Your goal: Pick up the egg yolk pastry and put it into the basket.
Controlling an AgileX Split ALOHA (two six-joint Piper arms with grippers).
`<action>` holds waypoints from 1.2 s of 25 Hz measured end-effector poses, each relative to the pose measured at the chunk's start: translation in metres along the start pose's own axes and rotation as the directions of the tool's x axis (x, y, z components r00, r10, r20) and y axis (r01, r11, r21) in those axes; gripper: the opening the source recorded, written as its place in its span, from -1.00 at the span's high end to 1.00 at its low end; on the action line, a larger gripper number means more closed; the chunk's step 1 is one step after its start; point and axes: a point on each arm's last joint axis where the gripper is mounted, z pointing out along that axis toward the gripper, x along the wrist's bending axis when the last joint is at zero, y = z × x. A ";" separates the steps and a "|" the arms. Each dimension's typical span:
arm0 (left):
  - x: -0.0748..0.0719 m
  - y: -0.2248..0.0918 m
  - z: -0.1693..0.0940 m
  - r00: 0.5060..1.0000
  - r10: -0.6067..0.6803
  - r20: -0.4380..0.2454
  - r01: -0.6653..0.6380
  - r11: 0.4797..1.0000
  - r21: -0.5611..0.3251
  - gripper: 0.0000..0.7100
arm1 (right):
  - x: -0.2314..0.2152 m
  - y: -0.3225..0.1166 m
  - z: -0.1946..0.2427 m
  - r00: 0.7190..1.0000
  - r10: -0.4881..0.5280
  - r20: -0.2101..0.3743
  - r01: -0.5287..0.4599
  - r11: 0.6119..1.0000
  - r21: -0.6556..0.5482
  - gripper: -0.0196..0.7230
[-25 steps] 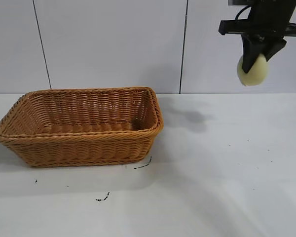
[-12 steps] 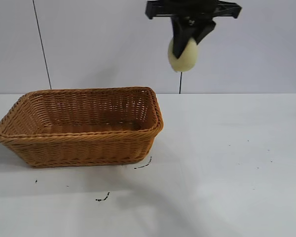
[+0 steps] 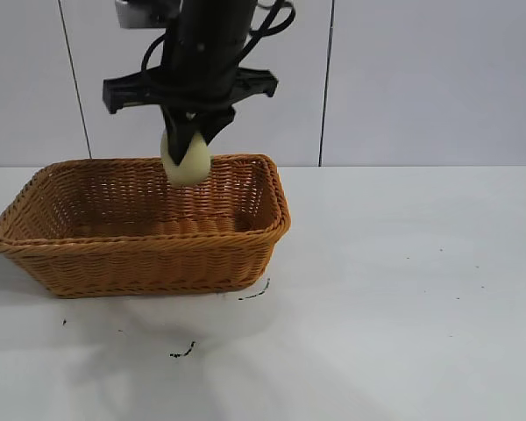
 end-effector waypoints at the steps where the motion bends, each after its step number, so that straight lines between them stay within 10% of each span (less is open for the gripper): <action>1: 0.000 0.000 0.000 1.000 0.000 0.000 0.000 1.000 0.000 -0.95 | 0.000 -0.001 0.009 1.000 0.004 -0.004 -0.004 1.000 -0.004 0.62; 11: 0.000 0.000 0.000 1.000 0.000 0.000 0.000 1.000 0.000 -0.95 | -0.002 -0.017 0.062 1.000 0.001 0.000 -0.001 1.000 0.022 0.56; 15: 0.000 0.000 0.000 1.000 0.000 0.000 0.000 1.000 0.000 -0.95 | -0.002 -0.016 0.060 1.000 0.001 0.000 -0.001 1.000 0.018 0.11; 17: 0.000 0.000 0.000 1.000 0.000 0.000 0.000 1.000 0.000 -0.95 | -0.001 -0.011 0.049 1.000 0.000 -0.001 0.000 1.000 0.002 -0.58; 19: 0.000 0.000 0.000 1.000 0.000 0.000 0.000 1.000 0.000 -0.95 | -0.001 -0.005 0.034 1.000 -0.001 -0.001 0.001 1.000 -0.015 -0.79; 30: 0.000 0.000 0.000 1.000 0.000 0.000 0.000 1.000 0.000 -0.95 | -0.078 0.011 -0.046 0.989 0.098 0.110 -0.095 0.995 -0.040 -0.91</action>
